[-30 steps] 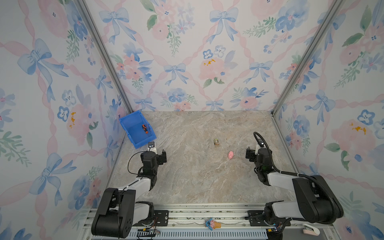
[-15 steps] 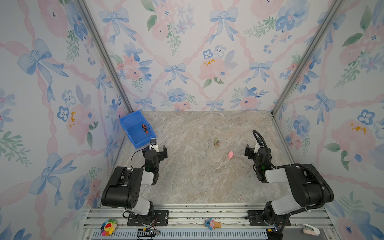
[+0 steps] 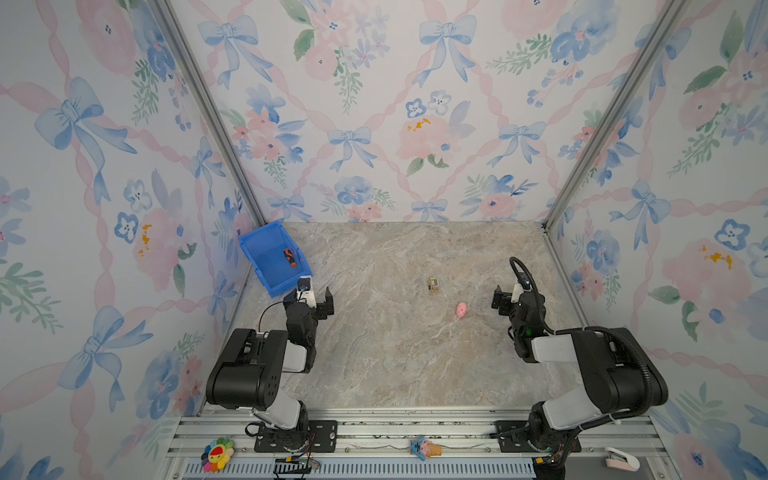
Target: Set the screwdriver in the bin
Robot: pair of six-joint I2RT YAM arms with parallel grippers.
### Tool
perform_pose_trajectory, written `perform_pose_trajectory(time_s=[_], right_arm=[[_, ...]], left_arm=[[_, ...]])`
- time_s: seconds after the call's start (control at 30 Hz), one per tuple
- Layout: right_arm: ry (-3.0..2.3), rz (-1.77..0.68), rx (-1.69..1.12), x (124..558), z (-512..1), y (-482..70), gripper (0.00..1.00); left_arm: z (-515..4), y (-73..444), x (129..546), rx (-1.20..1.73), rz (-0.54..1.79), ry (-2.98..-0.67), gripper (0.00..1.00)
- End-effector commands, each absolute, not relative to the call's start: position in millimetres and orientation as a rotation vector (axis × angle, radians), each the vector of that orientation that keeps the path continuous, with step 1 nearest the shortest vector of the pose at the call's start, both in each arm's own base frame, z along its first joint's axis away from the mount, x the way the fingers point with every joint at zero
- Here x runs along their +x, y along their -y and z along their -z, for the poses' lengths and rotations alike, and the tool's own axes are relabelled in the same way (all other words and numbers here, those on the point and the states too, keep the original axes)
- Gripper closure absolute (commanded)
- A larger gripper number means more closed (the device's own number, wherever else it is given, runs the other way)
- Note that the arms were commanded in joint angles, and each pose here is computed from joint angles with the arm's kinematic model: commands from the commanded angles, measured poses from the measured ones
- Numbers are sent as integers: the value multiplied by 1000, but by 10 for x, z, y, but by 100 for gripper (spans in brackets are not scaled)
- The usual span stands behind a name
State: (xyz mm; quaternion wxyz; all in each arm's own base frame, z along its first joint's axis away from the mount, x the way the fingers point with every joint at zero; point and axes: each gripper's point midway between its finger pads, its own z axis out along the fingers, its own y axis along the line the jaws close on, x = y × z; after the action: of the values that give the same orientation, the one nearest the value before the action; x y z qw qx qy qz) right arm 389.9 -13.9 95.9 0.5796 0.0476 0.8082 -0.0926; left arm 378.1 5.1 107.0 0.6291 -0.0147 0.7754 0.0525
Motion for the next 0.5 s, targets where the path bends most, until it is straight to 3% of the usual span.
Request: perform_pose_trajectory(time_s=[0.0,0.47], right_arm=[[-1882,201,128,3952,-996,145,3],[-1881,200,129,3951,-994,145,3]], left_arm=[[-1075,-61,3766,-30,-124,-1766,2],[-1078,-55,3770,-27,-122,-1765,2]])
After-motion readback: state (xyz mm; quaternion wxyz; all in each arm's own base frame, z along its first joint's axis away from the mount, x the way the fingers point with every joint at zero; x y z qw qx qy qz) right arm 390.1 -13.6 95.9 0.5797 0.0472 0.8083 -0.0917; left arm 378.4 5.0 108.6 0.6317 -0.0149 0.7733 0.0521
